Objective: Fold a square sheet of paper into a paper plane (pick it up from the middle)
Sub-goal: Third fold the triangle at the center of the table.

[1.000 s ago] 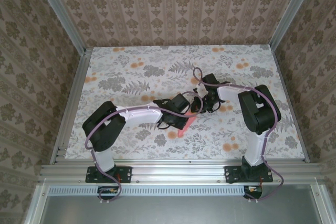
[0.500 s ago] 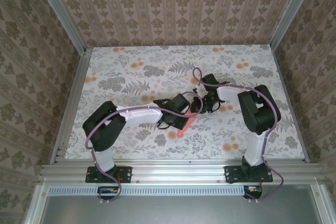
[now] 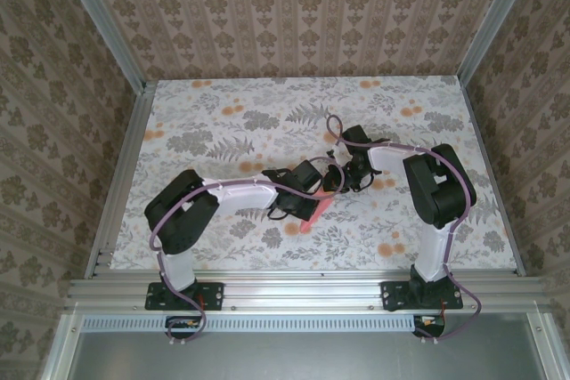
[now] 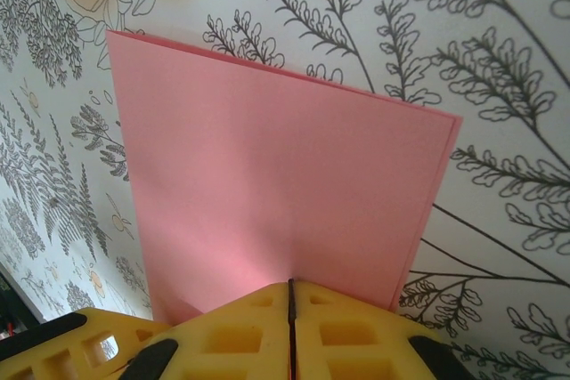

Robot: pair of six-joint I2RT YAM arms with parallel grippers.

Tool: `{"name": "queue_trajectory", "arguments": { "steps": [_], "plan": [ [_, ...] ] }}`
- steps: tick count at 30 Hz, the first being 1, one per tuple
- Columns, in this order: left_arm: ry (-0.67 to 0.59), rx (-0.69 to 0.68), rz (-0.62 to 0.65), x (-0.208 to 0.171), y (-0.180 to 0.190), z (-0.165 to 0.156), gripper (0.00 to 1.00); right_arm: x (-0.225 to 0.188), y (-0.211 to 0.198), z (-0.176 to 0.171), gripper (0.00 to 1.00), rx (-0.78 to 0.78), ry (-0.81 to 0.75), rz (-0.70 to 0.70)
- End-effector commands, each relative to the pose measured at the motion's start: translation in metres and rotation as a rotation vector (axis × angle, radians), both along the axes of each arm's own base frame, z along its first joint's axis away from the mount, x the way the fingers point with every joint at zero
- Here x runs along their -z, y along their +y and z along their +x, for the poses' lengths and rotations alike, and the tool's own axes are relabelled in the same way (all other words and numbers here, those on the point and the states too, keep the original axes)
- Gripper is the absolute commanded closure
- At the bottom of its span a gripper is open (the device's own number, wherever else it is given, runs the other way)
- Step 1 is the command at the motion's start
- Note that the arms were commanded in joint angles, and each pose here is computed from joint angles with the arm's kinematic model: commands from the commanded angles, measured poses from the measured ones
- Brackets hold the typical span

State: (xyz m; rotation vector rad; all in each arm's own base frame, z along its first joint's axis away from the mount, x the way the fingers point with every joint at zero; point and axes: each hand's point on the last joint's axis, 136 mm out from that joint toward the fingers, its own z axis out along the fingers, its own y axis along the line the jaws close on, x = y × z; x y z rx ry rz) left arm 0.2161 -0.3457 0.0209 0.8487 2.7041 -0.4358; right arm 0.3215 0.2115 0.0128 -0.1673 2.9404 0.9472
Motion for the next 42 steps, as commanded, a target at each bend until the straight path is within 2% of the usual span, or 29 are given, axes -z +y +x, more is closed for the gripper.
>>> {"name": "queue_trajectory", "arguments": {
  "steps": [1, 8, 12, 16, 24, 32, 42],
  "plan": [
    [0.006, -0.006, 0.031, 0.011, 0.006, 0.001, 0.98, 0.001, -0.004, -0.008, 0.88, 0.01, 0.047, -0.047],
    [0.014, -0.012, 0.035, 0.012, 0.008, -0.001, 0.98, -0.046, -0.011, 0.005, 0.79, 0.091, -0.074, -0.021],
    [0.012, -0.016, 0.022, 0.009, 0.006, -0.001, 0.98, -0.054, -0.011, -0.005, 0.83, 0.141, -0.084, 0.027],
    [0.012, -0.019, -0.002, 0.004, 0.002, -0.002, 0.98, -0.048, -0.006, -0.022, 0.88, 0.204, -0.039, 0.111],
    [0.013, -0.017, 0.007, 0.005, 0.004, -0.003, 0.98, -0.038, 0.012, -0.047, 0.92, 0.25, 0.011, 0.243],
    [0.015, -0.012, 0.013, 0.006, 0.004, -0.005, 0.98, -0.037, 0.025, -0.044, 0.93, 0.259, 0.018, 0.271],
    [0.006, -0.011, 0.01, 0.003, 0.002, -0.004, 0.98, -0.009, 0.019, -0.05, 0.94, 0.282, 0.05, 0.188]
  ]
}}
